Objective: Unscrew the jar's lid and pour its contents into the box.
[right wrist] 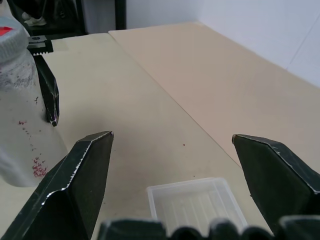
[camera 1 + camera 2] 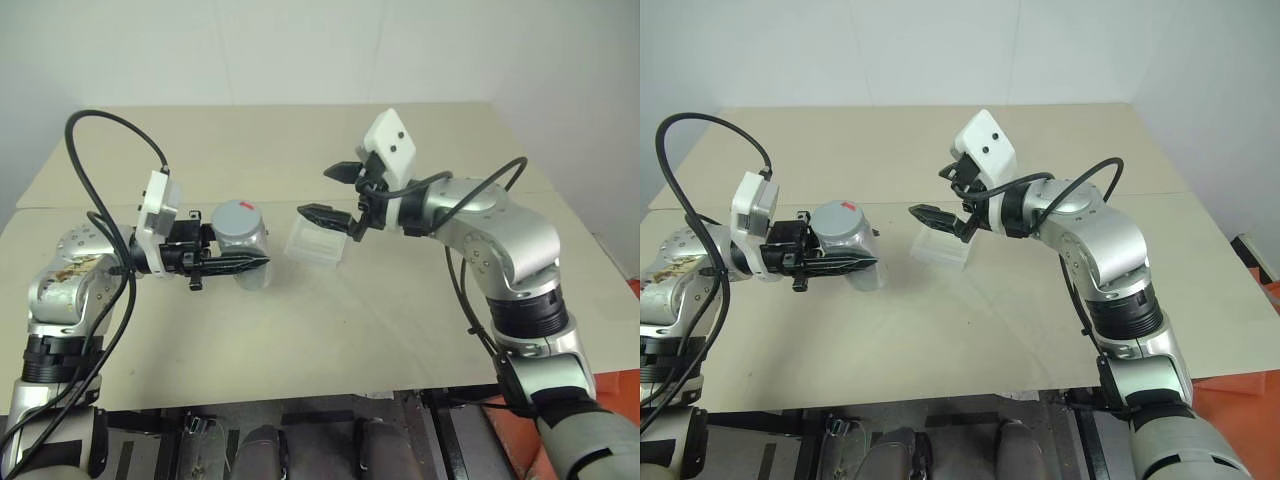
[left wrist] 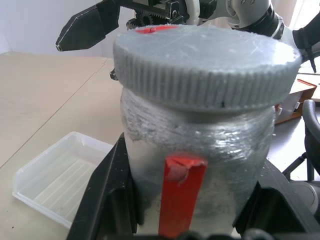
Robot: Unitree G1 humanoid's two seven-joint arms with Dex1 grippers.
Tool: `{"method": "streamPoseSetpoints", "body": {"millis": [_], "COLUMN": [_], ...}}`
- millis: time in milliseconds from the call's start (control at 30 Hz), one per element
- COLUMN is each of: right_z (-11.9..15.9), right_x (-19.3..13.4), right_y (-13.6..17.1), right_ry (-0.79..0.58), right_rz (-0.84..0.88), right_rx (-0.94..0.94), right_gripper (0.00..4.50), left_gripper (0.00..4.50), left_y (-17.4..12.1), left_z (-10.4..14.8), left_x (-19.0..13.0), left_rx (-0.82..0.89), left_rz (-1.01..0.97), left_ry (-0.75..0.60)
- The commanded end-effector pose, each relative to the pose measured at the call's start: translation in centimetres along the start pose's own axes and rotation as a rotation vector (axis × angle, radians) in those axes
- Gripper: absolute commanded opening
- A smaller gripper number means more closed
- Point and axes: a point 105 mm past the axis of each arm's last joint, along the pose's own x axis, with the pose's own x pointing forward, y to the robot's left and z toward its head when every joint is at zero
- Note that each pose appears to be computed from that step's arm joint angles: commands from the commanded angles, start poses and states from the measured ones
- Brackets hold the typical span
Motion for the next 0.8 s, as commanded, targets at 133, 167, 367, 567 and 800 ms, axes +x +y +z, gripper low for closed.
{"method": "streamPoseSetpoints", "body": {"millis": [133,167,367,567,800], "right_z": [3.5,3.9,4.7,5.2,5.1], "right_x": [-1.2,-1.1,0.7,2.4,3.8], "right_y": [2.7,3.1,4.8,5.8,5.9], "right_ry": [-0.143,-0.157,-0.179,-0.187,-0.172], "right_rz": [0.137,0.153,0.190,0.225,0.234], "right_rx": [-0.027,-0.025,-0.018,-0.024,-0.029], "right_gripper": [4.44,4.44,4.44,4.44,4.44], "left_gripper": [1.92,1.92,1.92,1.92,1.92], "left_y": [1.2,1.3,1.5,1.5,1.4], "left_z": [0.4,0.3,0.2,0.1,0.1], "left_x": [0.5,0.7,1.7,2.1,2.2], "left_rx": [0.042,0.041,0.045,0.048,0.054], "left_rz": [0.023,0.020,-0.013,-0.037,-0.059], "left_ry": [-0.015,-0.015,-0.028,-0.029,-0.022]}}
